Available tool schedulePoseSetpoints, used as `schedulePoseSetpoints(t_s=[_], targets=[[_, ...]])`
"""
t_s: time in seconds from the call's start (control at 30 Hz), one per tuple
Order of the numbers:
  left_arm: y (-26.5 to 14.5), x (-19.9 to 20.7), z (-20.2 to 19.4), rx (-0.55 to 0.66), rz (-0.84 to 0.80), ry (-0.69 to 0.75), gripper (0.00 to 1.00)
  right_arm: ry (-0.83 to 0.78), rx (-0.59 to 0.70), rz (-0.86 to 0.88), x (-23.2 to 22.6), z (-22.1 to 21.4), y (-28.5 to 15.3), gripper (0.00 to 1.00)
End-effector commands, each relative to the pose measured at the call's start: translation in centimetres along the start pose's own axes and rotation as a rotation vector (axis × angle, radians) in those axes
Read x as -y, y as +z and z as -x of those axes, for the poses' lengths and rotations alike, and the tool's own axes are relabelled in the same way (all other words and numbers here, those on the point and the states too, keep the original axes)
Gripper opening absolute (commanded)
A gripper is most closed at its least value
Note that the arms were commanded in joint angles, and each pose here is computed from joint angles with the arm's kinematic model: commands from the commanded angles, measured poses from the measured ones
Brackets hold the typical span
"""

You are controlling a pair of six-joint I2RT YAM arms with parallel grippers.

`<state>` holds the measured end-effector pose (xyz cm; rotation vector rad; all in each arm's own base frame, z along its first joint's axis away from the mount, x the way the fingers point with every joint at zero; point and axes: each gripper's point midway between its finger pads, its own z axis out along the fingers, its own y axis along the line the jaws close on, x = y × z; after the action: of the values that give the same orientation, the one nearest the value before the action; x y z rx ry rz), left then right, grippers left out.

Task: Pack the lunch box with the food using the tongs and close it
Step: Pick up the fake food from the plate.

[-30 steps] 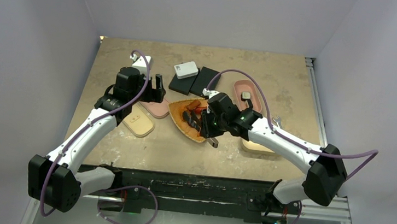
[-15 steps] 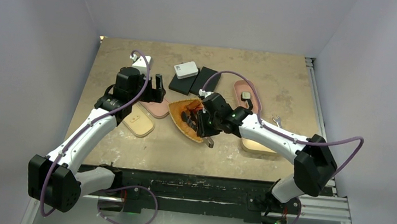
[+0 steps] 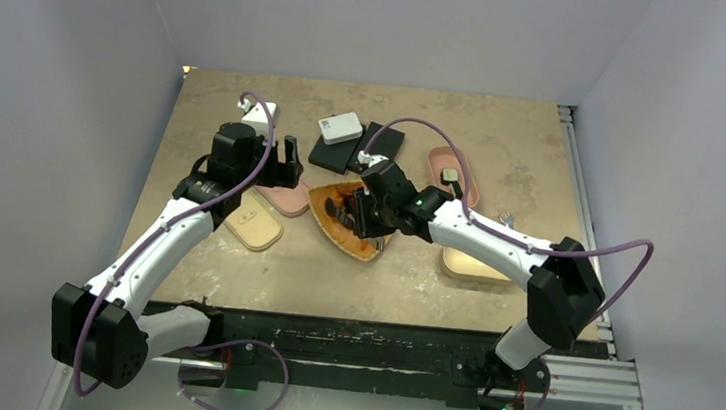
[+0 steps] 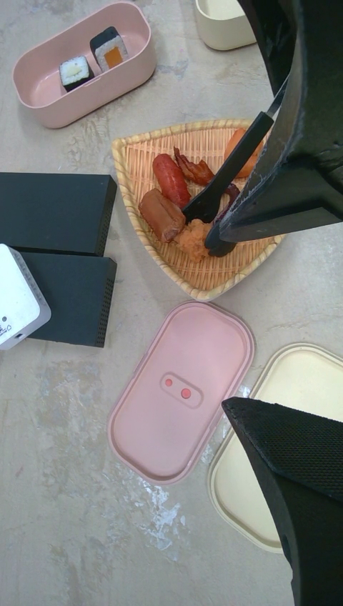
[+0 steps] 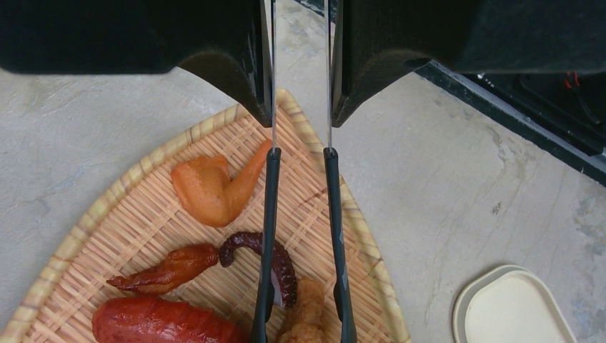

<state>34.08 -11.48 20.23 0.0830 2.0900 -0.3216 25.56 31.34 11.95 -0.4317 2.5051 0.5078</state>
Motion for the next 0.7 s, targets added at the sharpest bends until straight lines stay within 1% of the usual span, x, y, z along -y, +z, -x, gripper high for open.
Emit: schedulePoseSetpoints(t_s=[0.0, 0.13, 0.2, 0.23, 0.33, 0.47, 0.67], targets=[[0.2, -0.1, -0.2, -0.002, -0.009, 0.016, 0.79, -0.012, 0.096, 0.012, -1.1, 3.1, -0.2, 0.35], [0.2, 0.0, -0.2, -0.002, -0.010, 0.016, 0.79, -0.016, 0.106, 0.000, -1.0, 3.6, 0.0, 0.35], [0.2, -0.1, -0.2, -0.003, -0.009, 0.016, 0.79, -0.019, 0.108, 0.001, -1.1, 3.7, 0.0, 0.33], [0.2, -0.1, -0.2, -0.003, -0.010, 0.016, 0.79, -0.020, 0.107, 0.001, -1.1, 3.6, 0.0, 0.30], [0.2, -0.1, -0.2, -0.003, -0.009, 0.016, 0.79, -0.017, 0.115, -0.001, -1.0, 3.8, -0.3, 0.13], [0.2, 0.0, -0.3, -0.005, -0.011, 0.015, 0.79, -0.010, 0.133, 0.006, -1.2, 4.2, -1.1, 0.01], [0.3, 0.0, -0.3, -0.006, -0.011, 0.015, 0.79, -0.005, 0.147, 0.046, -1.6, 4.1, -3.2, 0.00]])
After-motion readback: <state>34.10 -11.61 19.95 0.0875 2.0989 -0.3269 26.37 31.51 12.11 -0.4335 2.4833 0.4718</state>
